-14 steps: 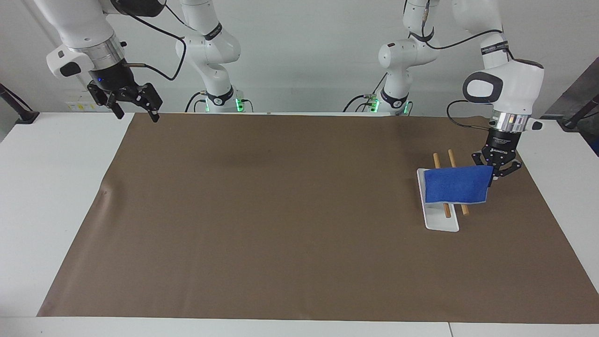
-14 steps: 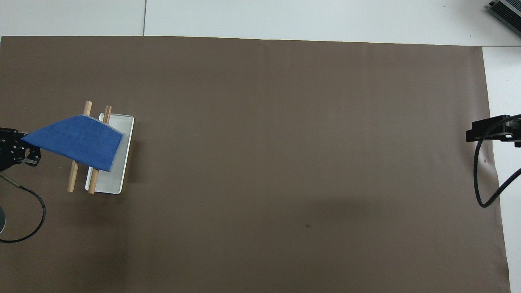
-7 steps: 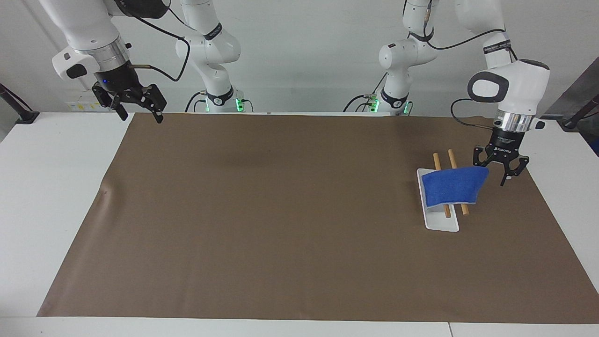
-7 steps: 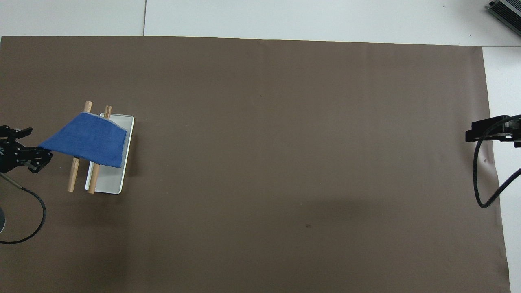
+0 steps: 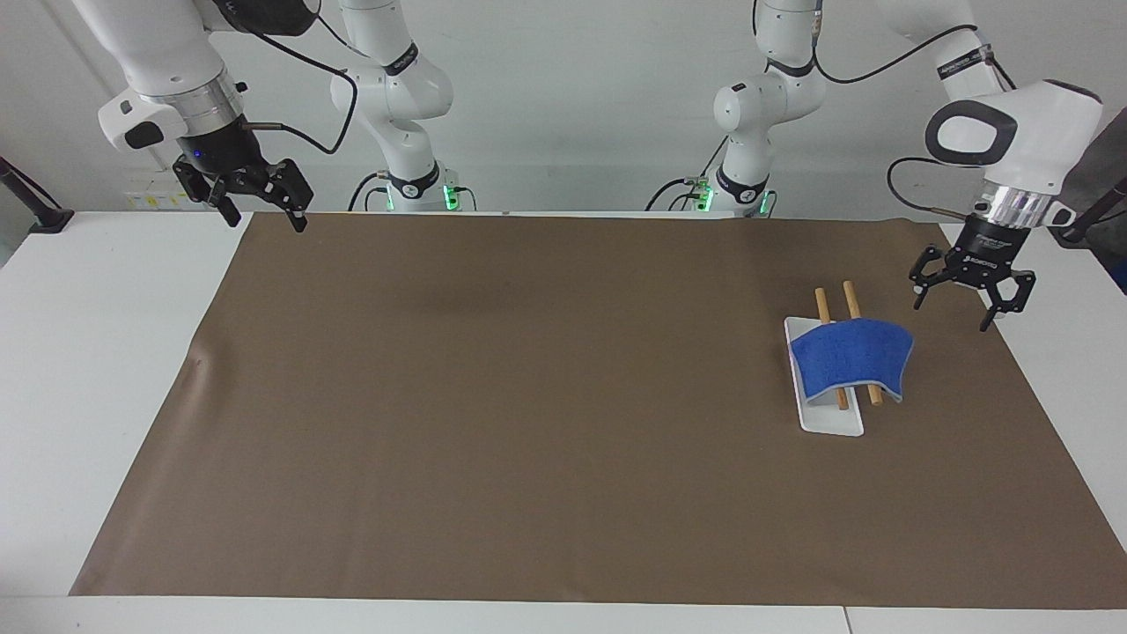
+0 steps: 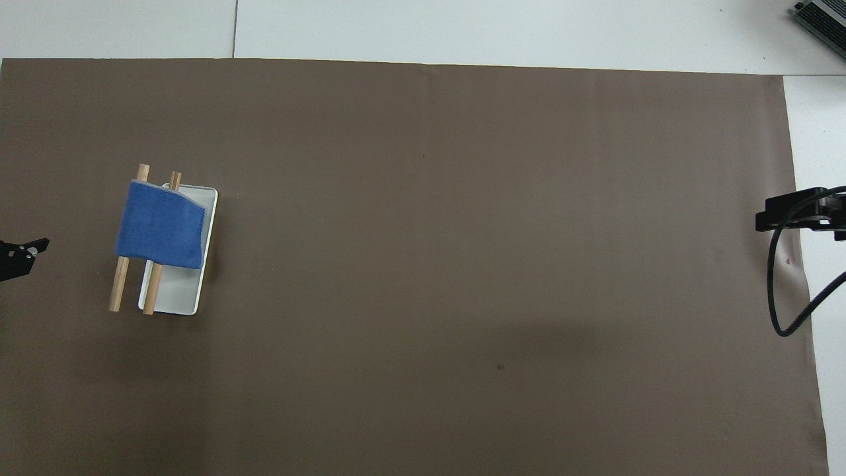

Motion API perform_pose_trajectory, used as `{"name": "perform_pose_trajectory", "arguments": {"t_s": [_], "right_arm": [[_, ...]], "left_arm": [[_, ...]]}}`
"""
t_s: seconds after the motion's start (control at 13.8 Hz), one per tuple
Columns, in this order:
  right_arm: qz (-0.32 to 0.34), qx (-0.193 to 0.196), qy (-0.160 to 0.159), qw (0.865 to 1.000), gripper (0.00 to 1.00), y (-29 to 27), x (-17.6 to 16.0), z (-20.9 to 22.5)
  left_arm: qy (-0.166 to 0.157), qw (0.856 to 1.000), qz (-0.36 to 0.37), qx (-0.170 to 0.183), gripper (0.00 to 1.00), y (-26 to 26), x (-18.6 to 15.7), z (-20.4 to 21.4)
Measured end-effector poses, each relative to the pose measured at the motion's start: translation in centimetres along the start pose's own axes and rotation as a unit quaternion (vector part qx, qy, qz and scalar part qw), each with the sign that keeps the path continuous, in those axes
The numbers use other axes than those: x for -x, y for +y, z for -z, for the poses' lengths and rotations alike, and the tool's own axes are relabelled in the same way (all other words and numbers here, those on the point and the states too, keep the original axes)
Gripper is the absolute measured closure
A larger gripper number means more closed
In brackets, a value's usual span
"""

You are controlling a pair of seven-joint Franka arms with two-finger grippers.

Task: Right arm passes towel to left arm to hang

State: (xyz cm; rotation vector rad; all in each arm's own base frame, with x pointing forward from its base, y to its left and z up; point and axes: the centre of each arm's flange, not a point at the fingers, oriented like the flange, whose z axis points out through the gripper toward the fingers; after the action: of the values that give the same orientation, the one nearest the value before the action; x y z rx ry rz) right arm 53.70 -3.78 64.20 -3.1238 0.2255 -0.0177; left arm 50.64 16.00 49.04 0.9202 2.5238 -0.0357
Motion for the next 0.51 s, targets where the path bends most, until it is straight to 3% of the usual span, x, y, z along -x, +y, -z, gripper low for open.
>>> {"name": "perform_pose_trajectory", "arguments": {"t_s": [0.29,0.51], "right_arm": [[-0.011,0.000,0.000,1.000,0.00,-0.2,0.1,0.0],[-0.011,0.000,-0.001,1.000,0.00,-0.2,0.1,0.0]], "left_arm": [[0.012,1.000,-0.022,-0.017,0.00,1.5,1.5,4.2],[0.041,0.995,-0.093,-0.015,0.00,-0.6,5.4,3.8]]}}
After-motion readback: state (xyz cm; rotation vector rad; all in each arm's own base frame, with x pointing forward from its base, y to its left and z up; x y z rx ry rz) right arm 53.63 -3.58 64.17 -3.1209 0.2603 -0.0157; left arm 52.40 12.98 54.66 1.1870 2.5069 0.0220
